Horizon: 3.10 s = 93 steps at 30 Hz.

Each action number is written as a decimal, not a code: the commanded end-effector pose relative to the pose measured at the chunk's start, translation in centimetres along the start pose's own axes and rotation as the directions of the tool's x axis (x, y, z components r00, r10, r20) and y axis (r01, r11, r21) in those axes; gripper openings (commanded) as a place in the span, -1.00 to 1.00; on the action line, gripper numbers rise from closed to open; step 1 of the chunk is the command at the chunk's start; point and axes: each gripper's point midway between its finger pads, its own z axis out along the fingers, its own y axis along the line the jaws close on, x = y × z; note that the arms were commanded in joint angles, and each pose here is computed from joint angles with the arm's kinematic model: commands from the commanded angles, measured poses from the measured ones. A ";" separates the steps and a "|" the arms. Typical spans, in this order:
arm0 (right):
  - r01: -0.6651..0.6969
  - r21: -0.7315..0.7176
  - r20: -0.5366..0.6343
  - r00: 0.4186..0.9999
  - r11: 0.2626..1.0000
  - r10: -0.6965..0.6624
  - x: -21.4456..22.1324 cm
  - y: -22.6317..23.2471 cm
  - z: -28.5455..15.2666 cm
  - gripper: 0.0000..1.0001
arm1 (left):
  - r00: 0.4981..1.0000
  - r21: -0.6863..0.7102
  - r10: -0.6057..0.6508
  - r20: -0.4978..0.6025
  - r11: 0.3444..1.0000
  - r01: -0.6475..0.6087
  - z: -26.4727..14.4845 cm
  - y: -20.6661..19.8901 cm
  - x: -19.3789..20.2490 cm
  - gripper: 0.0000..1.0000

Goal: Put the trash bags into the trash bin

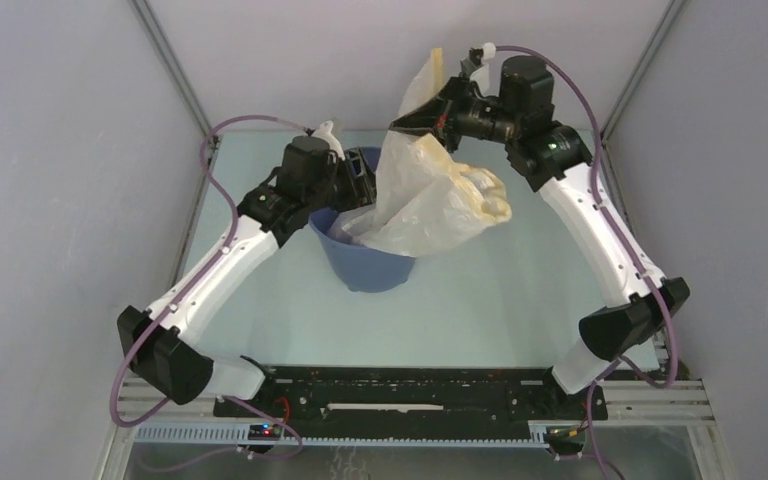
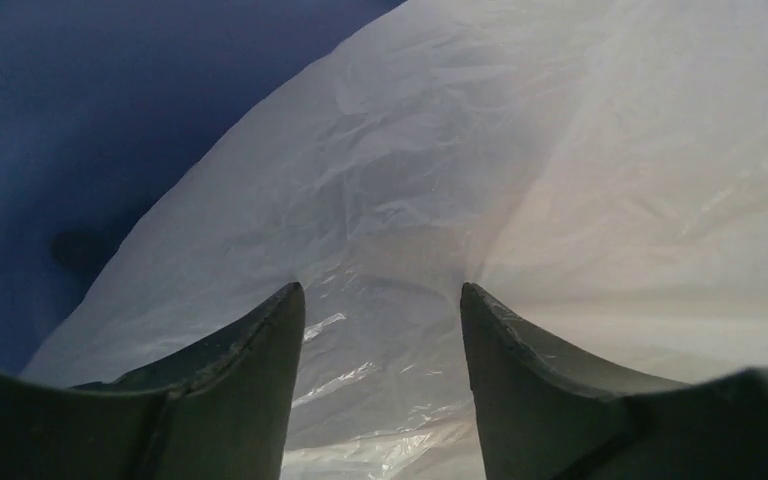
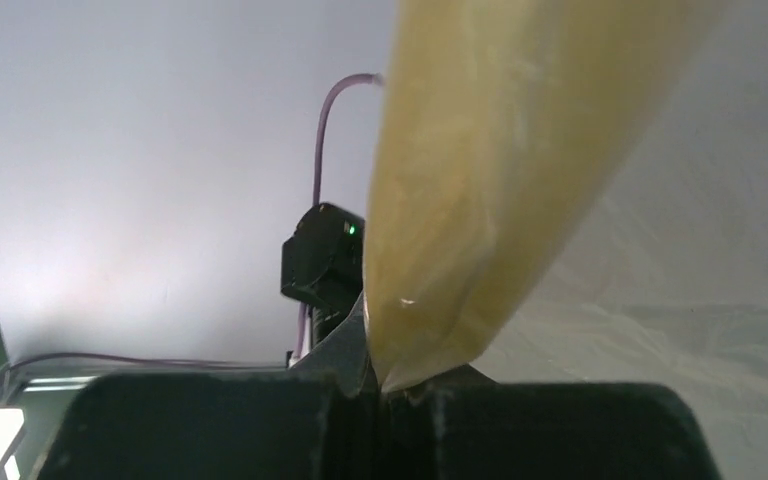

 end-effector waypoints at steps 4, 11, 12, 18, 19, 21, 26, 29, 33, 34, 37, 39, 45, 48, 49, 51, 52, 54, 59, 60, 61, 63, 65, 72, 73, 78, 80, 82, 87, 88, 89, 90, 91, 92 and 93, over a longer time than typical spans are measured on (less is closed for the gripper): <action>0.160 0.004 0.028 0.987 0.987 -0.160 0.0 -0.7 5.0 -1.00 | 0.982 0.021 0.026 0.186 0.999 -0.030 -6.9 -0.7 -3.3 0.59; 0.259 0.112 0.106 0.957 0.959 -0.271 -2.4 -1.4 5.8 -1.00 | 0.958 0.019 0.055 0.283 0.998 -0.062 -12.7 -0.4 -4.3 0.80; 0.261 0.127 0.130 0.952 0.957 -0.277 -3.0 -1.2 5.7 -1.00 | 0.956 0.105 0.069 0.285 0.989 -0.103 -13.3 -2.0 -4.0 0.81; 0.165 0.080 0.194 0.965 0.983 -0.178 -4.4 -0.4 6.2 -1.00 | 0.938 0.482 0.215 0.270 0.814 -0.325 -14.6 -10.1 1.8 0.97; 0.155 0.065 0.189 0.968 0.986 -0.164 -4.4 -0.1 6.3 -1.00 | 0.927 0.472 0.259 0.270 0.804 -0.362 -14.4 -10.5 2.5 0.99; 0.147 0.050 0.183 0.971 0.988 -0.154 -4.3 0.4 6.2 -1.00 | 0.901 0.405 0.345 0.262 0.808 -0.427 -13.2 -10.4 3.8 1.00; 0.147 0.041 0.182 0.971 0.988 -0.152 -3.7 0.8 5.7 -1.00 | 0.878 0.224 0.424 0.220 0.854 -0.469 -9.5 -8.6 4.0 0.97; 0.143 0.037 0.176 0.973 0.989 -0.148 -3.3 0.8 5.6 -1.00 | 0.865 0.061 0.460 0.201 0.875 -0.480 -7.1 -6.7 2.7 0.66; 0.151 0.029 0.159 0.975 0.988 -0.153 -2.6 1.2 5.6 -1.00 | 0.882 -0.232 0.449 0.141 0.881 -0.411 -6.0 -1.9 0.2 -0.38; 0.156 0.030 0.157 0.975 0.987 -0.159 -2.6 1.2 5.6 -1.00 | 0.893 -0.261 0.432 0.125 0.883 -0.390 -5.8 -1.0 -0.1 -0.49; 0.175 0.042 0.142 0.973 0.984 -0.179 -2.0 0.8 5.7 -1.00 | 0.924 -0.270 0.373 0.090 0.902 -0.338 -5.4 1.0 0.4 -0.55; 0.184 0.062 0.122 0.974 0.981 -0.190 -1.5 -0.1 6.1 -1.00 | 0.928 -0.214 0.366 0.066 0.914 -0.346 -5.2 1.0 1.7 -0.54; 0.243 0.129 0.056 0.966 0.962 -0.251 0.7 -3.8 7.6 -1.00 | 0.933 -0.112 0.350 0.081 0.934 -0.340 -6.9 1.9 4.8 0.06; 0.255 0.159 0.020 0.965 0.954 -0.262 1.1 -5.3 8.1 -1.00 | 0.924 -0.041 0.367 0.104 0.930 -0.365 -8.9 1.2 5.1 0.57; 0.265 0.167 0.011 0.963 0.950 -0.271 1.2 -5.7 8.2 -1.00 | 0.922 -0.026 0.371 0.114 0.928 -0.371 -9.6 1.1 5.1 0.67; 0.277 0.187 -0.013 0.960 0.942 -0.280 1.4 -6.6 8.5 -1.00 | 0.916 -0.036 0.375 0.144 0.927 -0.374 -11.4 1.4 4.7 0.75; 0.285 0.195 -0.024 0.958 0.938 -0.286 1.4 -6.9 8.5 -1.00 | 0.916 -0.057 0.367 0.164 0.930 -0.363 -12.2 1.9 4.4 0.78; 0.300 0.209 -0.045 0.954 0.931 -0.297 1.6 -7.5 8.7 -1.00 | 0.913 -0.089 0.345 0.218 0.939 -0.333 -14.0 2.4 3.4 0.87; 0.389 0.228 -0.063 0.921 0.893 -0.385 1.2 -7.3 8.3 -1.00 | 0.915 -0.163 0.253 0.315 0.964 -0.210 -16.8 3.0 0.3 0.99; 0.408 0.229 -0.074 0.913 0.884 -0.402 1.3 -7.3 8.3 -1.00 | 0.922 -0.200 0.221 0.319 0.966 -0.162 -16.8 3.8 -0.2 1.00; 0.421 0.231 -0.086 0.907 0.877 -0.412 1.4 -7.3 8.4 -1.00 | 0.929 -0.244 0.178 0.324 0.965 -0.100 -16.7 4.8 -0.7 1.00; 0.444 0.237 -0.108 0.896 0.864 -0.430 1.9 -7.6 8.8 -1.00 | 0.947 -0.252 0.074 0.314 0.968 0.008 -15.6 6.0 -1.1 1.00; 0.459 0.237 -0.116 0.888 0.856 -0.444 2.5 -8.0 9.5 -1.00 | 0.955 -0.208 -0.041 0.295 0.972 0.106 -14.0 6.6 -1.1 1.00; 0.525 0.275 -0.198 0.851 0.806 -0.487 5.9 -12.0 12.7 -1.00 | 0.960 -0.052 -0.194 0.200 0.977 0.208 -9.2 5.9 -0.2 0.62; 0.521 0.281 -0.201 0.853 0.805 -0.482 5.9 -12.3 12.7 -1.00 | 0.964 -0.048 -0.206 0.169 0.975 0.217 -8.5 6.0 0.5 0.48; 0.540 0.313 -0.180 0.842 0.781 -0.509 4.1 -12.6 11.8 -1.00 | 0.968 -0.001 -0.240 0.068 0.971 0.241 -6.7 5.2 3.1 -0.02; 0.558 0.329 -0.174 0.829 0.762 -0.532 3.4 -12.5 11.0 -1.00 | 0.968 0.043 -0.247 0.050 0.969 0.245 -6.5 4.0 3.6 -0.09; 0.563 0.342 -0.160 0.824 0.752 -0.544 2.5 -12.2 9.8 -1.00 | 0.968 0.083 -0.250 0.028 0.965 0.247 -6.5 2.8 4.0 -0.11; 0.565 0.327 -0.151 0.822 0.757 -0.548 1.5 -10.5 6.9 -1.00 | 0.978 0.052 -0.191 0.079 0.981 0.187 -9.0 2.7 2.8 0.40; 0.570 0.324 -0.150 0.819 0.755 -0.554 1.5 -10.2 6.5 -1.00 | 0.978 0.048 -0.179 0.102 0.983 0.175 -9.8 2.8 2.2 0.56; 0.579 0.320 -0.148 0.813 0.750 -0.564 1.5 -9.8 6.1 -1.00 | 0.977 0.046 -0.174 0.127 0.984 0.170 -10.7 2.8 1.6 0.64; 0.587 0.320 -0.145 0.806 0.744 -0.574 1.5 -9.6 5.7 -1.00 | 0.973 0.045 -0.173 0.154 0.985 0.168 -11.7 2.8 0.9 0.72; 0.596 0.315 -0.143 0.799 0.738 -0.584 1.6 -9.2 5.5 -1.00 | 0.968 0.049 -0.173 0.183 0.985 0.167 -12.6 2.6 0.2 0.78; 0.604 0.308 -0.141 0.793 0.735 -0.593 1.7 -8.9 5.4 -1.00 | 0.961 0.062 -0.173 0.216 0.985 0.164 -13.7 2.2 -0.8 0.83; 0.611 0.303 -0.141 0.788 0.731 -0.600 1.8 -8.7 5.3 -1.00 | 0.953 0.079 -0.171 0.248 0.985 0.157 -14.6 1.7 -1.8 0.87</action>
